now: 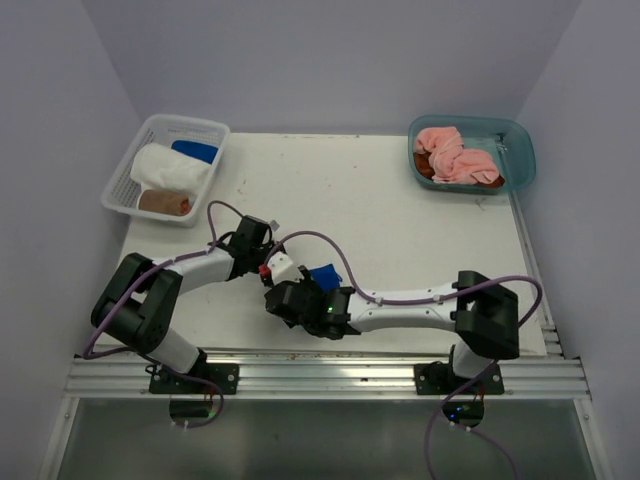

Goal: Roll the towels
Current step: Roll the towel

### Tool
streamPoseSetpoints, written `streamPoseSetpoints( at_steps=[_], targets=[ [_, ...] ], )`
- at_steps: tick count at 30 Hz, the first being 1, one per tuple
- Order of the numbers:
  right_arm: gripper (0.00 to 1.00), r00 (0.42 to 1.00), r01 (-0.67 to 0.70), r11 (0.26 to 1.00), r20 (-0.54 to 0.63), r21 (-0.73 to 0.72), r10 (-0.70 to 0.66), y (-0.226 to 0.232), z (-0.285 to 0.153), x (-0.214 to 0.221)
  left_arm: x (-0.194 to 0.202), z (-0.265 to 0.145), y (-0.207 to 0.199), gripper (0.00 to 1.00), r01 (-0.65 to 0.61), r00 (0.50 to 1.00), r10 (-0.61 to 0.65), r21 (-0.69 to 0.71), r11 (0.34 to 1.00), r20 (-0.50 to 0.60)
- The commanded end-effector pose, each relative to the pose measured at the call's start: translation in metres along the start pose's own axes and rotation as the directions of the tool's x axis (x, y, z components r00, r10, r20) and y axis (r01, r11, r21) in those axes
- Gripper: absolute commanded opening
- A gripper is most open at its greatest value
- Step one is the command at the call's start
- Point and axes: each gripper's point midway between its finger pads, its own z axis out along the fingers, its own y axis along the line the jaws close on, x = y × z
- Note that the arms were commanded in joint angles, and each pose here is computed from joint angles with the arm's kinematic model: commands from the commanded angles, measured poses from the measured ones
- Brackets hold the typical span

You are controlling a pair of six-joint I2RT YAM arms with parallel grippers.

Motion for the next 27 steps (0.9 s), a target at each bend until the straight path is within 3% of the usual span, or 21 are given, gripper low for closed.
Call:
streamPoseSetpoints(
  at_steps=[1, 7, 14, 27],
  targets=[
    [0.61, 0.990, 0.142, 0.980, -0.019, 0.136, -0.141, -0.008, 0.003, -0.002, -0.005, -0.004, -0.006, 0.21, -0.004, 1.000, 0.004, 0.008, 1.000, 0.027],
    [0.63, 0.973, 0.222, 0.956, -0.105, 0.192, -0.205, 0.001, 0.022, 0.023, -0.005, -0.004, -0.006, 0.20, -0.003, 1.000, 0.003, 0.003, 1.000, 0.024],
    [0.56, 0.960, 0.270, 0.922, -0.150, 0.277, -0.236, -0.010, 0.036, 0.042, -0.003, -0.005, -0.004, 0.20, -0.004, 1.000, 0.004, -0.003, 1.000, 0.021],
    [0.58, 0.975, 0.223, 0.890, -0.091, 0.397, -0.204, -0.034, 0.025, 0.032, -0.002, -0.003, -0.002, 0.20, -0.001, 1.000, 0.002, -0.010, 1.000, 0.012]
  ],
)
